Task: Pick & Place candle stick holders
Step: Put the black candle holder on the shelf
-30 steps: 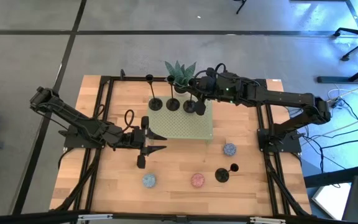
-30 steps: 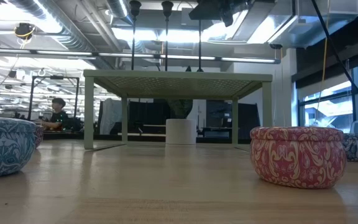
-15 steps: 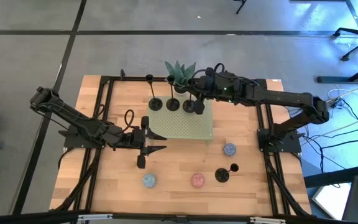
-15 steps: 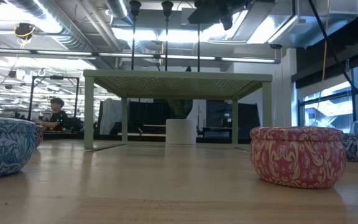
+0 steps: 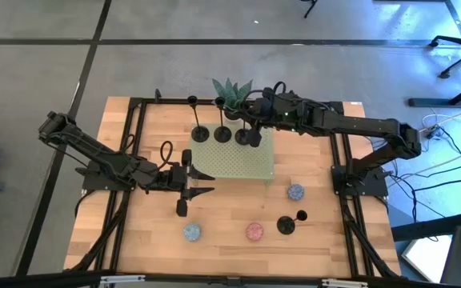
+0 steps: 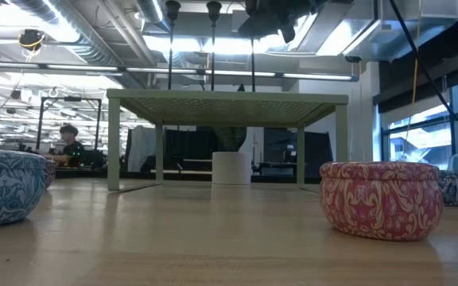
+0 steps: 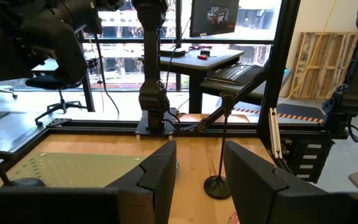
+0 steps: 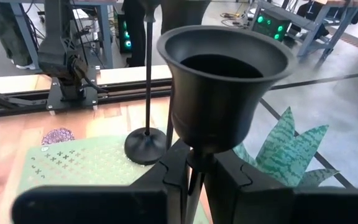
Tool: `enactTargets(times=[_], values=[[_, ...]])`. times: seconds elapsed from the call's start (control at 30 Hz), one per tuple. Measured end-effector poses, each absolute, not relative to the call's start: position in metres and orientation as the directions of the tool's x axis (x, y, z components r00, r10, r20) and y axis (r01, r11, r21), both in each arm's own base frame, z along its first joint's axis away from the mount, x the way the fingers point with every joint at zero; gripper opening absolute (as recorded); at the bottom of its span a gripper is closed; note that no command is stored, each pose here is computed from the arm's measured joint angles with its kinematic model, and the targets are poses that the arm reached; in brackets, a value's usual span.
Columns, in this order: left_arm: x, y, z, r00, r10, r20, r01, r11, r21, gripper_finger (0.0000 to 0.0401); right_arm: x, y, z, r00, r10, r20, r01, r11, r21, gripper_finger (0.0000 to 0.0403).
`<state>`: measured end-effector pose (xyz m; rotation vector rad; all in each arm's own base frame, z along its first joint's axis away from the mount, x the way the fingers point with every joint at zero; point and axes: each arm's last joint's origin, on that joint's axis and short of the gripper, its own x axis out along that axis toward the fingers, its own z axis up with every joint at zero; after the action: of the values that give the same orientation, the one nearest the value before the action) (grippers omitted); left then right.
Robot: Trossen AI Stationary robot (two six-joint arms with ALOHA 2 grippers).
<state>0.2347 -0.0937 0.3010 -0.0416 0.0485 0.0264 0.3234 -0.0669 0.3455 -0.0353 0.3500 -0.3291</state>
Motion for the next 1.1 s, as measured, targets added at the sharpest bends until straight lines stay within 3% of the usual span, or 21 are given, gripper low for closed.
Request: enactTargets(times=[0.63, 1.1], values=[[0.2347, -0.0936, 0.3011, 0.998, 0.026, -0.049, -0.028, 0.999, -0.041, 0.013, 0.3231, -0.0683, 0.346, 0.874, -0.362, -0.324, 0.336, 0.932, -0.137, 0.0044], [0.2347, -0.0936, 0.301, 0.998, 0.025, -0.049, -0.027, 0.999, -0.041, 0.013, 0.3233, -0.067, 0.3454, 0.887, -0.32, -0.332, 0.296, 0.947, -0.122, 0.0044]])
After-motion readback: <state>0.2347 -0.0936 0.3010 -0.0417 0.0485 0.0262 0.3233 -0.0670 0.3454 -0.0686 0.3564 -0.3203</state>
